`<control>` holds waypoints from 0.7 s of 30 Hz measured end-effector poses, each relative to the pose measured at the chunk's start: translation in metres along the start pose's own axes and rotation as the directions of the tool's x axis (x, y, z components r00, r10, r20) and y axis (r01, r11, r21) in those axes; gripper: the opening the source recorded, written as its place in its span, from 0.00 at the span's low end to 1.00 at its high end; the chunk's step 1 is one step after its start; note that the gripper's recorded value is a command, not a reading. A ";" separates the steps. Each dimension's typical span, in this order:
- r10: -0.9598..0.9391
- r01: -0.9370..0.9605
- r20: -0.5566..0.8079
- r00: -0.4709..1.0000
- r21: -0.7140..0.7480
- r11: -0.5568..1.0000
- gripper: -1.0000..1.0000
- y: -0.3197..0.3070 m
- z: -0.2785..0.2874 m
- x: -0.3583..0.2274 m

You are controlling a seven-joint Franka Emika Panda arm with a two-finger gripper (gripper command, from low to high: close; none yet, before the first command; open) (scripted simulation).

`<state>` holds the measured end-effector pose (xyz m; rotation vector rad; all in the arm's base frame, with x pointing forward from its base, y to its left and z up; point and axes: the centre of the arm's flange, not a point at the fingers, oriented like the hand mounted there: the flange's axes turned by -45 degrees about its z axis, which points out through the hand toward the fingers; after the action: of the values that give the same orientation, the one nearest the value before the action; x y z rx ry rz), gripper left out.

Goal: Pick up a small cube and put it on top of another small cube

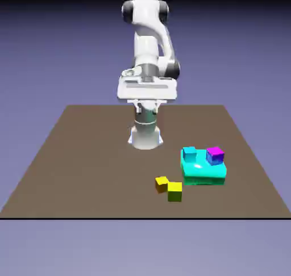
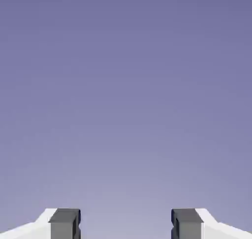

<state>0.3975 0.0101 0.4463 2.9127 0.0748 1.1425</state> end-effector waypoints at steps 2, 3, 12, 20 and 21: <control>0.008 -0.008 0.082 0.997 0.000 1.000 0.50 -0.009 0.024 -0.005; 0.012 -0.013 0.123 0.992 -0.001 1.000 0.50 -0.014 0.036 -0.008; 0.059 -0.058 0.471 0.880 -0.018 0.998 0.50 -0.059 0.138 -0.054; 0.103 -0.097 0.722 0.684 -0.050 0.994 0.50 -0.106 0.211 -0.119; 0.107 -0.100 0.741 0.662 -0.054 0.994 0.50 -0.110 0.217 -0.126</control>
<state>0.4484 0.1155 0.1984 3.1396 -0.1098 -0.1428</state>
